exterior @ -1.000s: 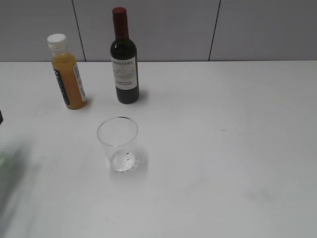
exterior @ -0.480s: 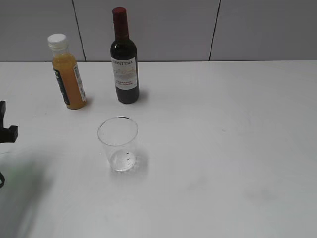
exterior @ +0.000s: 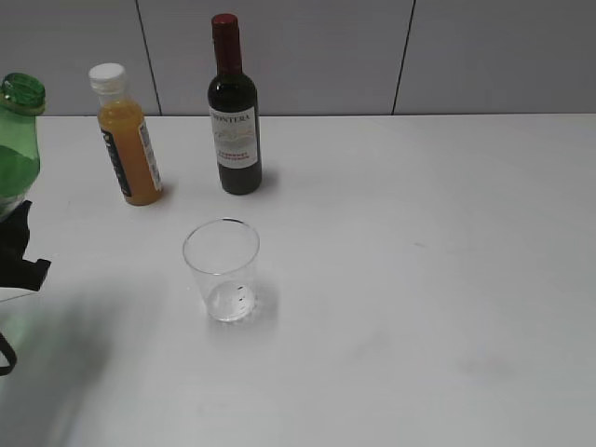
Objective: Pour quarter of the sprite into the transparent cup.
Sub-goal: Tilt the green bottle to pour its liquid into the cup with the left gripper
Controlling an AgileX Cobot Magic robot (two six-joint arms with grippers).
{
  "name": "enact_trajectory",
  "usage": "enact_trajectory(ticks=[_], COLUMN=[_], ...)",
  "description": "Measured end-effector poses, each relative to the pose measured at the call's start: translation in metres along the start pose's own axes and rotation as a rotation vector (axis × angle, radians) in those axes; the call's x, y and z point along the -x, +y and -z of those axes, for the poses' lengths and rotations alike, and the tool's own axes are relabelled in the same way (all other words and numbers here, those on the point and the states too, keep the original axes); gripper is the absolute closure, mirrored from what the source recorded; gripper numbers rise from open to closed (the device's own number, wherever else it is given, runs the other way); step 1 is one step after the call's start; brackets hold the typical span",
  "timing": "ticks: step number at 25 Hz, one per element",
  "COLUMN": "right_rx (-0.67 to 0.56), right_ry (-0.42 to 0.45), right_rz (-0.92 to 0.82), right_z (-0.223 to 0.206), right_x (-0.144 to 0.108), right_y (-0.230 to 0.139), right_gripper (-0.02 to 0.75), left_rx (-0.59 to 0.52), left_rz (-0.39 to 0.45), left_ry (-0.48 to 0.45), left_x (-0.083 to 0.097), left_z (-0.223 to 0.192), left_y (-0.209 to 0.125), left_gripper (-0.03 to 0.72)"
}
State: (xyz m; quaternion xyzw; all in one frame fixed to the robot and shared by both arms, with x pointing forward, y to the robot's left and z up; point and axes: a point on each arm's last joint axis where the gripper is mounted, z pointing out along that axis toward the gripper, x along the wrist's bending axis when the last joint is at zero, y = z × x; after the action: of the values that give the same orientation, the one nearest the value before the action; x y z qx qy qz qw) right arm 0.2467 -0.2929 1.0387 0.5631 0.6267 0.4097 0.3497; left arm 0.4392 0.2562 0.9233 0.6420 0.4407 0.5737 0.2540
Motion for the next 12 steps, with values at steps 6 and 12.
enact_trajectory(ticks=[6,12], right_rx=[0.0,0.0], right_ry=[0.0,0.0], right_rz=[0.0,0.0], right_z=[0.0,0.0], right_x=[0.0,0.0], right_y=[0.0,0.0], right_gripper=[0.144,0.144], left_rx=[-0.023,-0.026], left_rz=[-0.065,-0.141], left_ry=[0.041,0.055], left_x=[-0.0005,0.0001], left_z=[-0.0059,-0.009], left_y=[0.003,0.0062], left_gripper=[0.221,0.221])
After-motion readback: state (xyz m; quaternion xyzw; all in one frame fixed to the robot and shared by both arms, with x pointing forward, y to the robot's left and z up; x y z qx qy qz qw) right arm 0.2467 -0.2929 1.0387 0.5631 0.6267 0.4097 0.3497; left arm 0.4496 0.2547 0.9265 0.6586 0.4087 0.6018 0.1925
